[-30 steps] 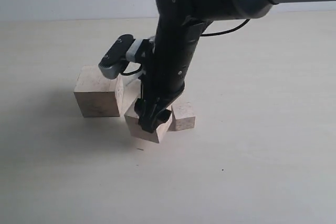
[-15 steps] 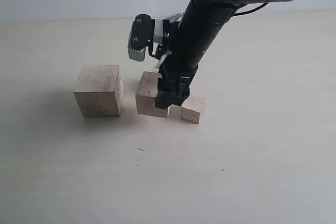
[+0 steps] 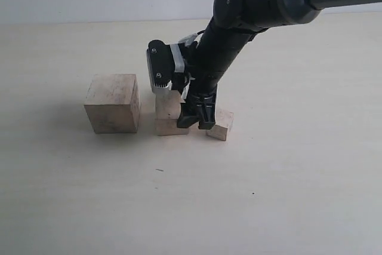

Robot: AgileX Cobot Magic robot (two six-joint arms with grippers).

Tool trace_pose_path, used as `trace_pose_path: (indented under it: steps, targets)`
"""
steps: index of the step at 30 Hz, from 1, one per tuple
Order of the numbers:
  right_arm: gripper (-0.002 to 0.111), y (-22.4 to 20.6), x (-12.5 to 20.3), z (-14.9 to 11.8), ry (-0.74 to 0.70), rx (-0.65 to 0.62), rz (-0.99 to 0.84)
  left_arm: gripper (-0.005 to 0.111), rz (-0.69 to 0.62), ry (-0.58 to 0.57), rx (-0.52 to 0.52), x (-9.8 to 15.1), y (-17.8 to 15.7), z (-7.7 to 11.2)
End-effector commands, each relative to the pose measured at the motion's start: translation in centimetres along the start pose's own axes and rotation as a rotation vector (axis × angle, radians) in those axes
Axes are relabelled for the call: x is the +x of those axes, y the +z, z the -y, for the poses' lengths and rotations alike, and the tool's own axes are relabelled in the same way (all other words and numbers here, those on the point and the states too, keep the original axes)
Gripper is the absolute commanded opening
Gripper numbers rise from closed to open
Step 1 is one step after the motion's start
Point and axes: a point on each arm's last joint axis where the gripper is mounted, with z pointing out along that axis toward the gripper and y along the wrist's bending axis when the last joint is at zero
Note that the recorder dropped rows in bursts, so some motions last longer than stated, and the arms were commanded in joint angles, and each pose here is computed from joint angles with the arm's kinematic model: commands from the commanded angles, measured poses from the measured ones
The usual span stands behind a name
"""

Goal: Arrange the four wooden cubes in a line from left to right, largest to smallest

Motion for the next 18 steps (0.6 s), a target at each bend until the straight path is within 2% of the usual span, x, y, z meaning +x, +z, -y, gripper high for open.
trace_pose_path:
  steps: [1,7,18]
  targets:
    - [0.0,-0.8,-0.6,1.1,-0.014,0.06,0.023,0.0,0.012,-0.013,0.009,-0.1,0.0,0.1]
    - [0.0,-1.9,-1.5,2.1,-0.025,0.101,0.051,0.0,0.012,-0.013,0.009,-0.1,0.0,0.1]
    - [0.0,1.0,-1.1,2.3,0.009,0.002,0.055,0.0,0.012,-0.013,0.009,-0.1,0.0,0.1]
